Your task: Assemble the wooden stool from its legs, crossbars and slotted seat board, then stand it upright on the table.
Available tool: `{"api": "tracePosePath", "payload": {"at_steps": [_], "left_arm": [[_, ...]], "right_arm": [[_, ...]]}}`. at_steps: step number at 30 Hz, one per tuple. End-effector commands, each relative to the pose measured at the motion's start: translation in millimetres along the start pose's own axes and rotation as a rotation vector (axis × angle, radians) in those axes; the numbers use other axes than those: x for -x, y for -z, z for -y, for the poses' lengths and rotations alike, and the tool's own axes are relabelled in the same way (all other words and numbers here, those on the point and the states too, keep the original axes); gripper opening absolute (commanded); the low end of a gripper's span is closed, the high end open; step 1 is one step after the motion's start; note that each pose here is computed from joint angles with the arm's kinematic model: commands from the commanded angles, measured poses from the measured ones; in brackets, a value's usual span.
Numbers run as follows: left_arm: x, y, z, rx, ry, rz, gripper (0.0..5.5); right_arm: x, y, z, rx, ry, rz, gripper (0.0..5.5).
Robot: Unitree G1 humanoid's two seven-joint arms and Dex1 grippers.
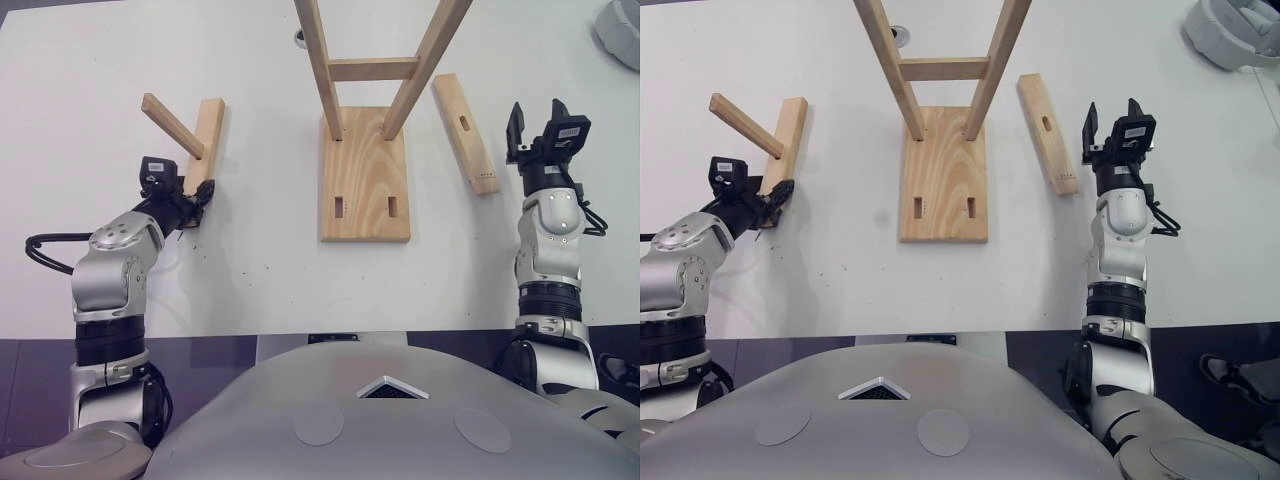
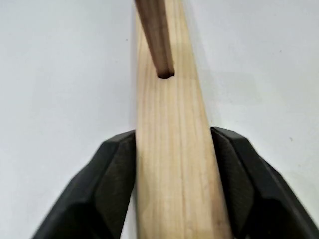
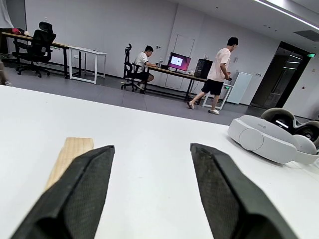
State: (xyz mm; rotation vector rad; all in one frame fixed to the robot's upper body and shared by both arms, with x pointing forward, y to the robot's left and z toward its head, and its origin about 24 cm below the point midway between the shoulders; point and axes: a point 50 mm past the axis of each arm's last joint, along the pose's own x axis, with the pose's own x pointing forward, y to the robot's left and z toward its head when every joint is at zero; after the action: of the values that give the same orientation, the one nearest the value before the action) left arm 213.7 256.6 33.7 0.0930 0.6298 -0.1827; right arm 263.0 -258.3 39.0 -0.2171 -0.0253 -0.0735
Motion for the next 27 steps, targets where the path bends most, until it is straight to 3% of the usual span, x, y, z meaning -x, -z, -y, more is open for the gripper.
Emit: {"api": "tracePosePath", "payload": {"at_steps": [1,4,6,9,11,15,17,19,23,27], "left_arm": [[1,4,-7,-0.077,0.006,-0.066,2.07],[0,1,-11,-0.087,0.005,-0.05,2.06],[-1,-17,-13,-0.075,0.012,0.058,2.06],[5,-60,-20,-0.038,-0.011,0.327,2.06],[19,-106,-23,-0.012,-0.027,0.575,2.06],[51,-181,-5,-0.101,0.035,0.865,2.06],[65,-211,26,-0.165,0.163,0.97,2.06],[74,-226,54,-0.216,0.275,1.021,2.06],[84,-234,93,-0.313,0.419,1.077,2.06],[85,-232,104,-0.371,0.446,1.068,2.06]], "right_arm": [[-4,-5,0,0.007,0.001,0.018,2.84],[-5,-6,-1,0.002,0.006,0.021,2.84],[-5,-7,-1,-0.019,0.014,0.023,2.84],[-9,-18,7,-0.142,0.063,0.05,2.84],[-17,-38,19,-0.286,0.098,0.108,2.84],[-34,-131,29,-0.595,-0.055,0.367,2.84],[-36,-206,17,-0.799,-0.292,0.543,2.84],[-32,-258,-6,-0.88,-0.518,0.596,2.84],[-30,-302,-58,-1.025,-0.789,0.425,2.84],[-21,-316,-73,-1.102,-0.887,0.349,2.84]]}}
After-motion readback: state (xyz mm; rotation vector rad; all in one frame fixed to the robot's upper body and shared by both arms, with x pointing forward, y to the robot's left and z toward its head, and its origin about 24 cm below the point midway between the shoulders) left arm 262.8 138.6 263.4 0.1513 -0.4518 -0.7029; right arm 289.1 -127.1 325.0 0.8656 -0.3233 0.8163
